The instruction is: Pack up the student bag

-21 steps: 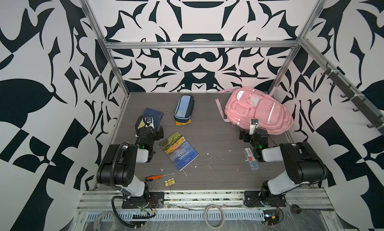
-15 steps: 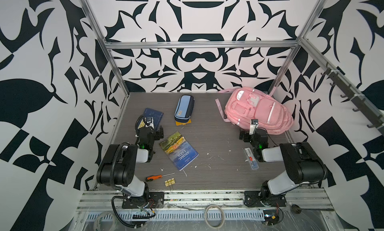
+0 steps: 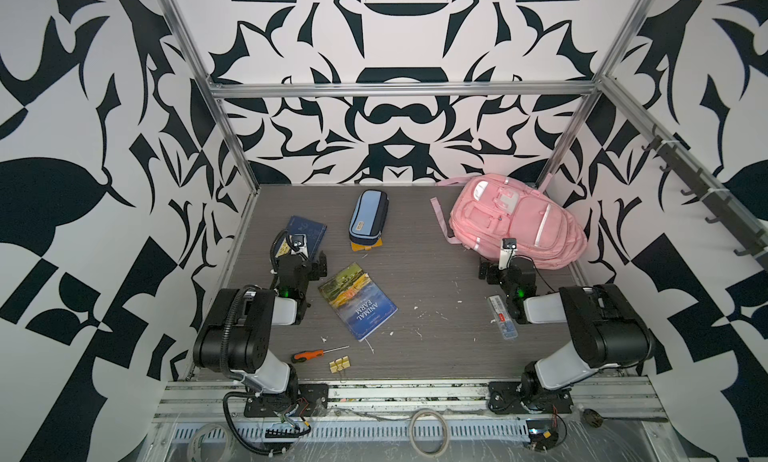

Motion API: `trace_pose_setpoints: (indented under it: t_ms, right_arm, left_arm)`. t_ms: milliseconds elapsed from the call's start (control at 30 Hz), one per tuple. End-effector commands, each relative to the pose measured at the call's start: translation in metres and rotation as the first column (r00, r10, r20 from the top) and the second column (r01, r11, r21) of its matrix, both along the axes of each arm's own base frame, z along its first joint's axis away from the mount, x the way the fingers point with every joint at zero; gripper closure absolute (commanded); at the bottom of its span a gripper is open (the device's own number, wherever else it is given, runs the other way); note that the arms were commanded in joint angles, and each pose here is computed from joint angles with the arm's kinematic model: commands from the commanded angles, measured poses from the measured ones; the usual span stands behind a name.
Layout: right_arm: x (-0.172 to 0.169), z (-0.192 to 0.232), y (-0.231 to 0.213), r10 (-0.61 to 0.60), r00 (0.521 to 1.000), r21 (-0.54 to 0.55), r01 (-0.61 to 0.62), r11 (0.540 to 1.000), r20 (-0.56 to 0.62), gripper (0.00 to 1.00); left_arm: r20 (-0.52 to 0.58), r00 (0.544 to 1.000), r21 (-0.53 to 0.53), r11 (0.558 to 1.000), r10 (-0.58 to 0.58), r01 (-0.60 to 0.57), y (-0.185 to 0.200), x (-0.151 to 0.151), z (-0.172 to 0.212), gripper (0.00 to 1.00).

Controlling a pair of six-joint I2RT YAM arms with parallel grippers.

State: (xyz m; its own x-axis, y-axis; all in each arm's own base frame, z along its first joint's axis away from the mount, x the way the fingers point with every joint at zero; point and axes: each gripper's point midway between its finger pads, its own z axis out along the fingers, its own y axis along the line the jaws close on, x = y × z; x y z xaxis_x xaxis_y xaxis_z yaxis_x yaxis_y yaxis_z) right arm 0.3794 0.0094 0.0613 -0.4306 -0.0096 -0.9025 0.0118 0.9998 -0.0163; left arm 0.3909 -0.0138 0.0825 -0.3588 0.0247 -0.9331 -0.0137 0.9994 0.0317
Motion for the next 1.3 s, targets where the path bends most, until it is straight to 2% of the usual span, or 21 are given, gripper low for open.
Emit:
trace_pose_setpoints:
  t_ms: [0, 600, 667, 800, 900, 967, 1067, 1133, 1167, 1267]
  right_arm:
    - [0.008, 0.017, -0.001, -0.003, 0.998, -0.007, 0.004, 1.000, 0.057, 0.00]
    - [0.008, 0.017, -0.005, -0.025, 0.998, -0.011, 0.026, 1.000, 0.053, 0.00]
    - [0.009, 0.030, -0.011, -0.069, 0.995, -0.007, 0.069, 0.998, 0.074, 0.00]
    - [0.010, 0.072, -0.027, -0.182, 0.983, 0.002, 0.182, 0.983, 0.026, 0.00]
    - [0.006, 0.105, -0.029, -0.235, 0.972, 0.064, 0.234, 0.970, 0.007, 0.00]
    - [-0.002, 0.121, -0.037, -0.328, 0.943, 0.111, 0.333, 0.936, -0.061, 0.00]
    - [-0.009, 0.130, -0.037, -0.356, 0.916, 0.128, 0.382, 0.915, -0.183, 0.00]
    - [-0.010, 0.134, -0.030, -0.334, 0.914, 0.155, 0.373, 0.915, -0.230, 0.00]
    - [-0.008, 0.137, -0.023, -0.306, 0.921, 0.191, 0.354, 0.915, -0.240, 0.00]
    - [-0.004, 0.145, -0.009, -0.237, 0.939, 0.257, 0.300, 0.919, -0.249, 0.01]
  left_arm:
    - [0.024, 1.000, -0.008, 1.000, 0.001, -0.001, 0.001, 0.003, 0.006, 0.00]
    - [0.035, 0.999, 0.002, 1.000, 0.016, -0.016, 0.003, 0.004, 0.010, 0.01]
    - [0.007, 1.000, -0.007, 1.000, 0.025, -0.025, 0.004, 0.004, 0.019, 0.00]
    - [-0.006, 1.000, -0.021, 1.000, -0.015, 0.015, -0.003, -0.001, 0.042, 0.00]
    - [-0.046, 0.998, -0.099, 0.995, -0.034, 0.029, -0.011, -0.006, 0.067, 0.01]
    - [-0.092, 0.996, -0.173, 0.985, -0.023, 0.006, -0.019, -0.009, 0.085, 0.01]
    - [-0.185, 0.982, -0.273, 0.962, -0.037, -0.015, -0.043, -0.015, 0.106, 0.01]
    - [-0.259, 0.955, -0.351, 0.935, -0.145, 0.047, -0.077, -0.021, 0.118, 0.01]
    - [-0.299, 0.927, -0.403, 0.911, -0.224, 0.090, -0.102, -0.023, 0.123, 0.01]
    - [-0.369, 0.845, -0.461, 0.866, -0.386, 0.194, -0.173, -0.033, 0.123, 0.00]
